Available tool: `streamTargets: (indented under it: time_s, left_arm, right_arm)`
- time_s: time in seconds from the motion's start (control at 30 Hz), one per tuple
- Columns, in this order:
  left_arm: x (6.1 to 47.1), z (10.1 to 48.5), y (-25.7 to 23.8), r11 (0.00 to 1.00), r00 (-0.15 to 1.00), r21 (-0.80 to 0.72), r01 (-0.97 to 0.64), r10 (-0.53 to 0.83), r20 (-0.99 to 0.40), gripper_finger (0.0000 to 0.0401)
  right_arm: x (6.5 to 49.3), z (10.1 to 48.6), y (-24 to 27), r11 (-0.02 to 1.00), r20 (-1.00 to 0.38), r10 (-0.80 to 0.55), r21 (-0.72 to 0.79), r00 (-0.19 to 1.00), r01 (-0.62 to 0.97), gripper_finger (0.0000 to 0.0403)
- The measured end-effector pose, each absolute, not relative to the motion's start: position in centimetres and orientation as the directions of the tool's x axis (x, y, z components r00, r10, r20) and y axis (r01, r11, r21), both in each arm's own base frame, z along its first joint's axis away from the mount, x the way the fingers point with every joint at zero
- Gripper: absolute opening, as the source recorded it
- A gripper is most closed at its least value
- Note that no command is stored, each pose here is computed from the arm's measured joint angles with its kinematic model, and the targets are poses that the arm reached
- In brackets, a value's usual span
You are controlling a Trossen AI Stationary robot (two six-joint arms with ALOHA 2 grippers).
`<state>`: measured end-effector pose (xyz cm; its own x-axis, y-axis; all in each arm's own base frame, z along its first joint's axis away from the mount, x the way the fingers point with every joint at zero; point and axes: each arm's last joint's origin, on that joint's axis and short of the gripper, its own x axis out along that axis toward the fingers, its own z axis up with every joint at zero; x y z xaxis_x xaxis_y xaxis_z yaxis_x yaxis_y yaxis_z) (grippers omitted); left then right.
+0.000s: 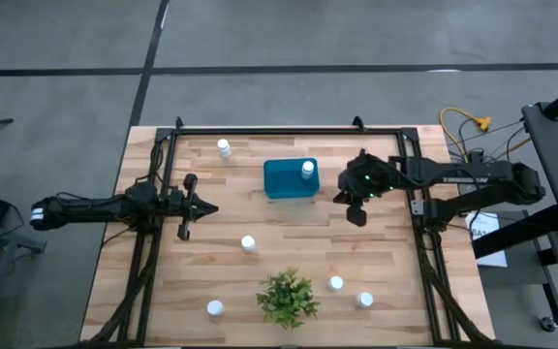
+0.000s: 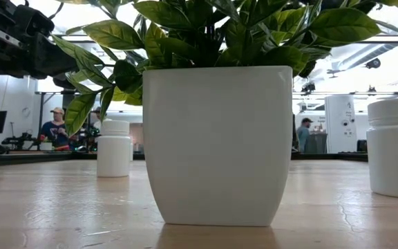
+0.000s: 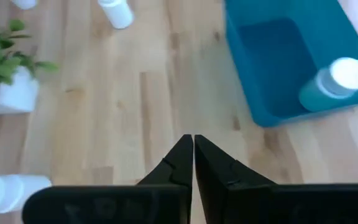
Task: Pick and place pill bottles into a basket
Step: Put the white pill bottle into the blue bin
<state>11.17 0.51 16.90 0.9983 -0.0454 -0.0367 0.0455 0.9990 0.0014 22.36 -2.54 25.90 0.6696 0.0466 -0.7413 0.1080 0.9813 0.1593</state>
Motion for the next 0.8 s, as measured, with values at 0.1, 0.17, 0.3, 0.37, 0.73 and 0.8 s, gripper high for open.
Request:
streamTargets:
  time_s: [0.1,0.17,0.3,0.37,0.73,0.8]
  left_arm:
    - [11.2,16.9,0.5,0.999,0.998,0.001,0.039,-0.039,-0.039,0.0002]
    - [11.2,16.9,0.5,0.999,0.999,0.001,0.034,-0.034,-0.038,0.0002]
    - [11.2,16.9,0.6,1.0,0.999,0.003,0.02,-0.02,-0.037,0.0002]
    - [11.2,16.9,0.6,1.0,0.999,0.002,0.02,-0.02,-0.037,0.0002]
    - [11.2,16.9,0.6,1.0,0.999,0.011,0.02,-0.019,-0.032,0.0002]
    - [11.2,16.9,0.6,0.999,0.999,0.046,0.022,-0.02,-0.041,0.0002]
  right_arm:
    - [22.0,25.4,-1.3,0.993,-0.71,0.073,0.12,0.7,0.019,0.0008]
    - [21.8,24.9,-0.5,0.998,-0.694,0.06,0.066,0.717,-0.02,0.0008]
    - [21.5,23.6,0.5,1.0,-0.646,0.0,-0.023,0.763,-0.019,0.0008]
    - [21.3,22.7,0.9,0.999,-0.629,-0.02,-0.049,0.777,-0.015,0.0008]
    - [20.2,20.9,1.1,0.997,-0.566,-0.074,-0.044,0.821,0.06,0.0008]
    - [20.2,20.8,1.2,0.998,-0.557,-0.07,-0.039,0.827,0.058,0.0008]
